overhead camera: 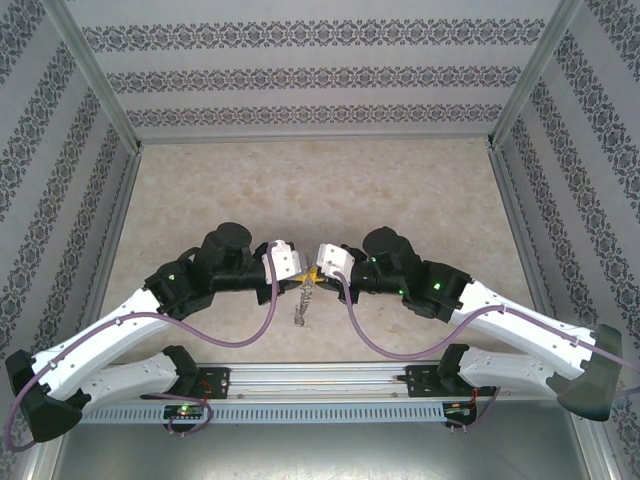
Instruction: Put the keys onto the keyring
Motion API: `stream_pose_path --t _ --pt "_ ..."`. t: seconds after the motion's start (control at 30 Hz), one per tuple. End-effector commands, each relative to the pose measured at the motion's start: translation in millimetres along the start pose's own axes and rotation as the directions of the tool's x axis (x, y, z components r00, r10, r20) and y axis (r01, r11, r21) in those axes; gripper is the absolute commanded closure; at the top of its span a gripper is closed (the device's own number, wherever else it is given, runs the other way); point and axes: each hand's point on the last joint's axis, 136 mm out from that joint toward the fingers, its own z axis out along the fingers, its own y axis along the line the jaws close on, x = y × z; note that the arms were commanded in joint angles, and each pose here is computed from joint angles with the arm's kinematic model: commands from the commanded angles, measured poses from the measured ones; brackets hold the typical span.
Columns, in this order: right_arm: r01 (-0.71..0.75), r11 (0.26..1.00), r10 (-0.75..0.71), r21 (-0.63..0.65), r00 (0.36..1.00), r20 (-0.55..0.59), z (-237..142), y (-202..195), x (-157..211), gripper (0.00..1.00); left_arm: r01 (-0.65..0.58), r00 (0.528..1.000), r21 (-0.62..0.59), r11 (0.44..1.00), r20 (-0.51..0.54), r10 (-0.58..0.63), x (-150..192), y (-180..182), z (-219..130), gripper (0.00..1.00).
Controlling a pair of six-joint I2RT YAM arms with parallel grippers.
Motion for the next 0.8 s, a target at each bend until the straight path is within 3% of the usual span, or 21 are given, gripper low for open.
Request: stream_pose_path --t 0.0,0.13,0.17,0.23,0.33,0.43,0.77 --pt "0.038 0.999 -0.038 0.005 0.995 0.087 -10.9 0.3 -28.4 1.00 -0.028 0.999 0.039 0.999 0.039 0.026 -15.3 -6.8 -2.8 0.98" --pt "0.040 0.999 -0.038 -0.012 0.995 0.090 -10.8 3.8 -27.5 1.00 -0.037 0.997 0.048 0.998 0.070 0.034 -21.0 -10.3 -8.5 1.00" --pt "0.038 0.999 -0.036 -0.020 0.995 0.094 -10.8 5.3 -27.4 0.95 -0.040 0.996 0.050 0.998 0.078 0.036 -23.0 -11.0 -9.9 1.00" --pt "0.029 0.999 -0.026 -0.029 0.994 0.102 -10.8 7.7 -25.9 0.74 -0.044 0.994 0.060 0.997 0.099 0.038 -27.1 -13.7 -13.9 1.00" --pt "0.008 1.000 -0.006 -0.016 0.996 0.089 -10.8 7.0 -16.8 0.62 -0.046 0.991 0.076 0.996 0.126 0.036 -32.2 -17.6 -18.1 1.00" --pt "-0.014 1.000 0.016 -0.014 0.996 0.089 -12.0 7.4 -7.0 0.62 -0.049 0.989 0.091 0.995 0.144 0.036 -35.5 -20.6 -20.7 1.00" --pt "-0.028 0.998 0.036 -0.062 0.991 0.127 -17.0 15.2 -5.7 0.79 -0.053 0.983 0.096 0.994 0.178 0.035 -42.0 -22.8 -25.3 1.00"
